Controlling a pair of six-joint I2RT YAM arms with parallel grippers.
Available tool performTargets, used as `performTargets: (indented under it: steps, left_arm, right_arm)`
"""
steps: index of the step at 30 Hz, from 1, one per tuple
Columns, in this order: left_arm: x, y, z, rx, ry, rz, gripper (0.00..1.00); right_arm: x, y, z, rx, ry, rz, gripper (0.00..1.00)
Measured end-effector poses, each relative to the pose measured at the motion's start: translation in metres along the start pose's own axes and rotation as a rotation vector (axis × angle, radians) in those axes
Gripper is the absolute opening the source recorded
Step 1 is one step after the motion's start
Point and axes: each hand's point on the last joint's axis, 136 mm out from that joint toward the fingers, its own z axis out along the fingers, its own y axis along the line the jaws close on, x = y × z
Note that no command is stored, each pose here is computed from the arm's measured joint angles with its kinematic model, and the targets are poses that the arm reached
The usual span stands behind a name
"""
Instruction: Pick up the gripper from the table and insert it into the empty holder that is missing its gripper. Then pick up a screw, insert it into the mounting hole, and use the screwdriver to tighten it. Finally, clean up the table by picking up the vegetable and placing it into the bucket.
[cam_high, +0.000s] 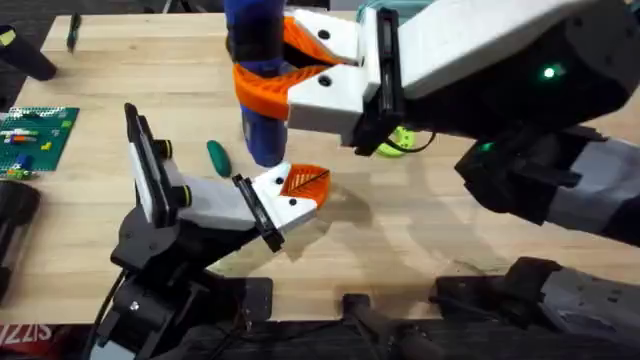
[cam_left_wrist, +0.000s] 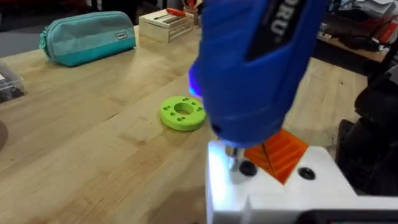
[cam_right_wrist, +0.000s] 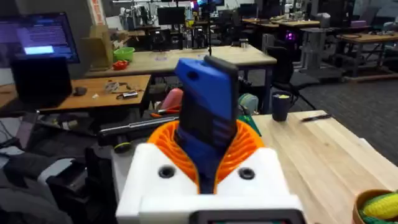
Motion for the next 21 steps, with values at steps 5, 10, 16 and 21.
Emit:
performTargets:
  steps: [5,10,16,21]
  left_arm:
    - [0.0,0.0,0.0,0.0,0.0,0.0,0.018]
    - [0.0,0.0,0.0,0.0,0.0,0.0,0.018]
    - [0.0,0.0,0.0,0.0,0.0,0.0,0.018]
    - [0.0,0.0,0.0,0.0,0.0,0.0,0.018]
  right_arm:
    - [0.002,0.0,0.0,0.001,0.008,0.037,0.098]
    - [0.018,-0.003,-0.001,0.015,0.066,0.093,0.097]
    - [0.018,-0.003,-0.001,0.014,0.065,0.093,0.099]
    - [0.013,-0.002,0.0,0.01,0.047,0.078,0.098]
